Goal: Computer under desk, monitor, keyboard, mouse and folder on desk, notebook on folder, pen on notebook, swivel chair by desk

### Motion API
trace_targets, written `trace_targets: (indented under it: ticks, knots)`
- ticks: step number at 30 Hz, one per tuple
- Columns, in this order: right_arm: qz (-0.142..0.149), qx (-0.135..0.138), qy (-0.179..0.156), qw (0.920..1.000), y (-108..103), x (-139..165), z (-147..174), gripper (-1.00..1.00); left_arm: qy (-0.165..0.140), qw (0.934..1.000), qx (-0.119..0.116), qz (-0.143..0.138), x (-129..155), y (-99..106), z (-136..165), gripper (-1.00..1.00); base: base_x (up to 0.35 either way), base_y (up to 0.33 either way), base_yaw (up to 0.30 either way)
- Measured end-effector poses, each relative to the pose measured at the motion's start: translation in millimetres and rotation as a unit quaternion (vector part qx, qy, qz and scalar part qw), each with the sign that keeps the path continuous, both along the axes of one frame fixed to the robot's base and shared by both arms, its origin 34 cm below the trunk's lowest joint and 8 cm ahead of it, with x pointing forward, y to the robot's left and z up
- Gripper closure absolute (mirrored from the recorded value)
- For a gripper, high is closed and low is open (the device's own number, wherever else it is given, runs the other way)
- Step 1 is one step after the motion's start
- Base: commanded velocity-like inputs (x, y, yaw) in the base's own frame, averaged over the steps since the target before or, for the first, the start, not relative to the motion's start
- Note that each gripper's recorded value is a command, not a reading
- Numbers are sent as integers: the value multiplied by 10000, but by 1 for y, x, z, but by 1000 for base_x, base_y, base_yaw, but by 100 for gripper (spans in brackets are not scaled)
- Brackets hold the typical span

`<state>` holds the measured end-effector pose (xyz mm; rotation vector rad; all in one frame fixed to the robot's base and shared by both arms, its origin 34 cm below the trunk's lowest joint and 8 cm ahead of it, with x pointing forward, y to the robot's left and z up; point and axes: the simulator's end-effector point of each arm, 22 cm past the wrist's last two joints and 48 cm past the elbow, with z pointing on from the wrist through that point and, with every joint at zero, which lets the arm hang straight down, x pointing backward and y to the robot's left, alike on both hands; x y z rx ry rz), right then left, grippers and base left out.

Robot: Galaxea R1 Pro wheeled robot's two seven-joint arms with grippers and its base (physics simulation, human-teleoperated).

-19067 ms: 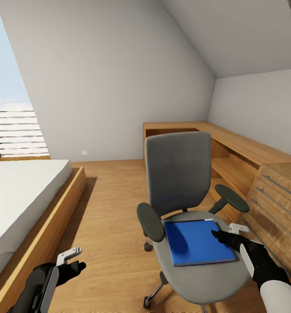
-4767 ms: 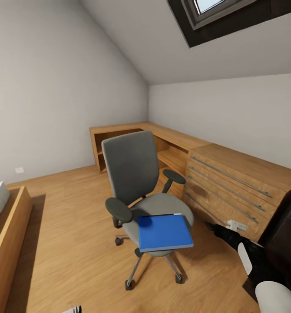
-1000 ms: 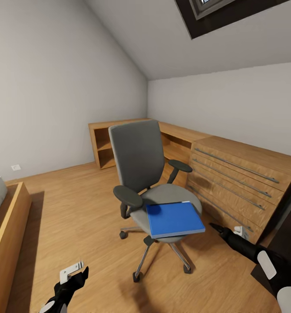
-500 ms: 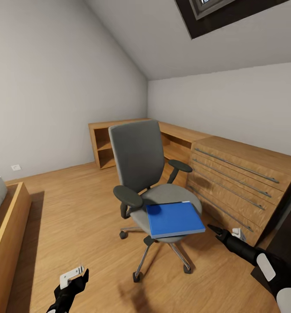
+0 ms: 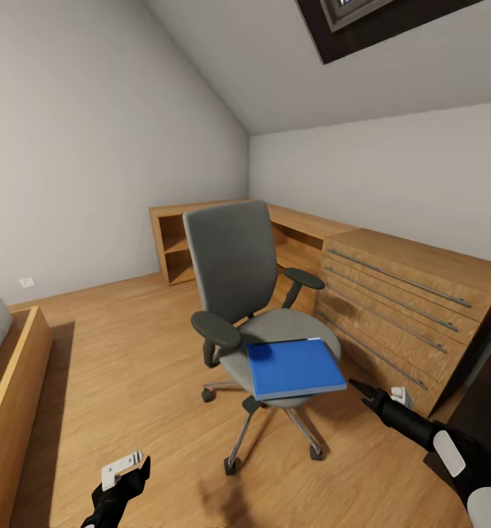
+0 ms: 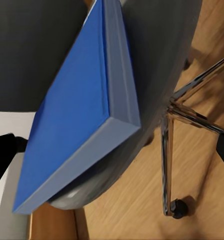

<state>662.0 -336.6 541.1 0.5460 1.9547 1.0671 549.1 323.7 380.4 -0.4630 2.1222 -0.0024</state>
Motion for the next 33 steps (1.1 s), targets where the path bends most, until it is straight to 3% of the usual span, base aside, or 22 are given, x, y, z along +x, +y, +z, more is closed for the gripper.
trace_targets:
  ticks: [18, 33]
  knots:
    - [37, 48, -68, 10000, 1, -10, -36, -100, 67, 10000, -52, -32, -14, -5, -46, -100, 0, 0, 0]
    - [130, 151, -198, 9996, 6, -10, -29, -100, 213, 9997, -125, -64, -24, -11, -57, -100, 0, 0, 0]
